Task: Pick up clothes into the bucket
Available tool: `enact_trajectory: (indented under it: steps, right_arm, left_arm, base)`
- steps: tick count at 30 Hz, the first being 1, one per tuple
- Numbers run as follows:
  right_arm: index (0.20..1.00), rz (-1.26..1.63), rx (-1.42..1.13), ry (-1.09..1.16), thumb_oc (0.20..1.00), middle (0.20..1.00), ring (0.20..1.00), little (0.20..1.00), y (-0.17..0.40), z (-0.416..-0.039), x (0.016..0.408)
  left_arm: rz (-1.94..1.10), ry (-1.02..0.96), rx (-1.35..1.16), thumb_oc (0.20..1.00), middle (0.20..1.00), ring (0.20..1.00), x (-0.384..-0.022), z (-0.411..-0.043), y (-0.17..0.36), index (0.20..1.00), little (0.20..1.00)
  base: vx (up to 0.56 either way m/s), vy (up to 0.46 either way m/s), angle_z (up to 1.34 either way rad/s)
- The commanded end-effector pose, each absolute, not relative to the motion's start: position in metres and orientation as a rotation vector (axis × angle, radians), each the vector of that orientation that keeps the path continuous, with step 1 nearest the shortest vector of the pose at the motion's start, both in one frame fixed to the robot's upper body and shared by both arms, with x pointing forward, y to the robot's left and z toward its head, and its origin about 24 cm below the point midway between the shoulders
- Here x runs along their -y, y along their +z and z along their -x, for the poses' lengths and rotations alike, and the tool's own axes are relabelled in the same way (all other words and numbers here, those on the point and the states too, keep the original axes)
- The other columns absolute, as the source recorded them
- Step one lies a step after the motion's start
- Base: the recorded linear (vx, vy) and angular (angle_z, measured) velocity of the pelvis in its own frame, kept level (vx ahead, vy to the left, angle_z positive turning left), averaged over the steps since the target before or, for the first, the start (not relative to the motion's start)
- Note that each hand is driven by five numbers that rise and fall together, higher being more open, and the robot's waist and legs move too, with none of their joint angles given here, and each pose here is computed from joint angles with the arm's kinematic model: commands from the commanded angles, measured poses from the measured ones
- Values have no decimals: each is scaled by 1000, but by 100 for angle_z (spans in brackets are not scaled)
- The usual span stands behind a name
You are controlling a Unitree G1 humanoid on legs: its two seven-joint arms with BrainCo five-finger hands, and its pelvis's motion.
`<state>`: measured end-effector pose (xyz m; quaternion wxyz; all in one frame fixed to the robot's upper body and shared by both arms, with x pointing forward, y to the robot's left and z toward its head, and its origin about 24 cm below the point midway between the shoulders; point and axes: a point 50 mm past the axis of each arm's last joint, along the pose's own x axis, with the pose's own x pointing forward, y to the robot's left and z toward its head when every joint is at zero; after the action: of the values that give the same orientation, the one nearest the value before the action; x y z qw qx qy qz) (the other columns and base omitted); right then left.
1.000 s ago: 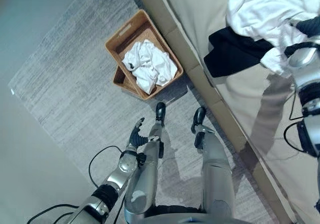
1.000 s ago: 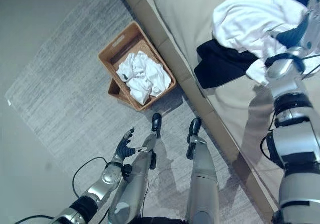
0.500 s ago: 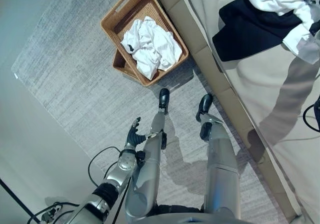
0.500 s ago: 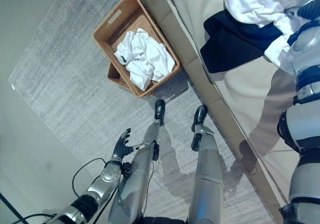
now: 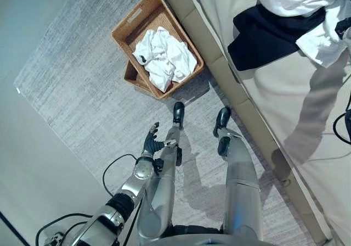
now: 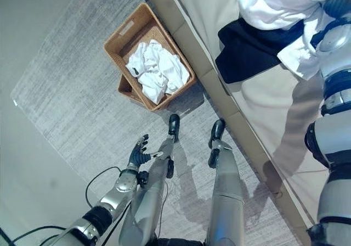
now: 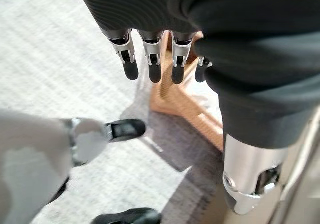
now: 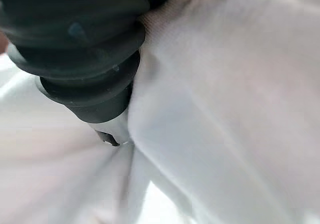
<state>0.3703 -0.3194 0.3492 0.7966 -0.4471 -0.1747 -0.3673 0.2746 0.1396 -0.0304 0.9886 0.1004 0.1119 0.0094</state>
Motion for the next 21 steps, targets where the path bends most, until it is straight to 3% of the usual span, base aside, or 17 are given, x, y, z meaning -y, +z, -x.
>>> enact_trajectory:
  steps: [1, 10, 16, 21]
  right_arm:
    - [200, 941, 720, -826, 200, 200, 200, 200, 405, -343, 300]
    - [200, 932, 927, -771, 200, 200, 200, 200, 424, -322, 279]
    - [200, 938, 947, -759, 200, 200, 200, 200, 414, -316, 281]
    - [200, 999, 876, -695, 200, 200, 200, 200, 391, -320, 284]
  left_arm:
    - [-295, 68, -264, 1000, 1000, 1000, -166, -261, -44, 1000, 1000]
    - [-353, 104, -288, 1000, 1000, 1000, -200, -245, -48, 1000, 1000]
    - [-338, 72, -178, 1000, 1000, 1000, -206, -248, -24, 1000, 1000]
    - [-246, -34, 19, 1000, 1000, 1000, -200, -256, 25, 1000, 1000]
  base:
    - [0, 47, -1]
    - [37, 49, -9]
    - [88, 59, -13]
    - [86, 60, -10]
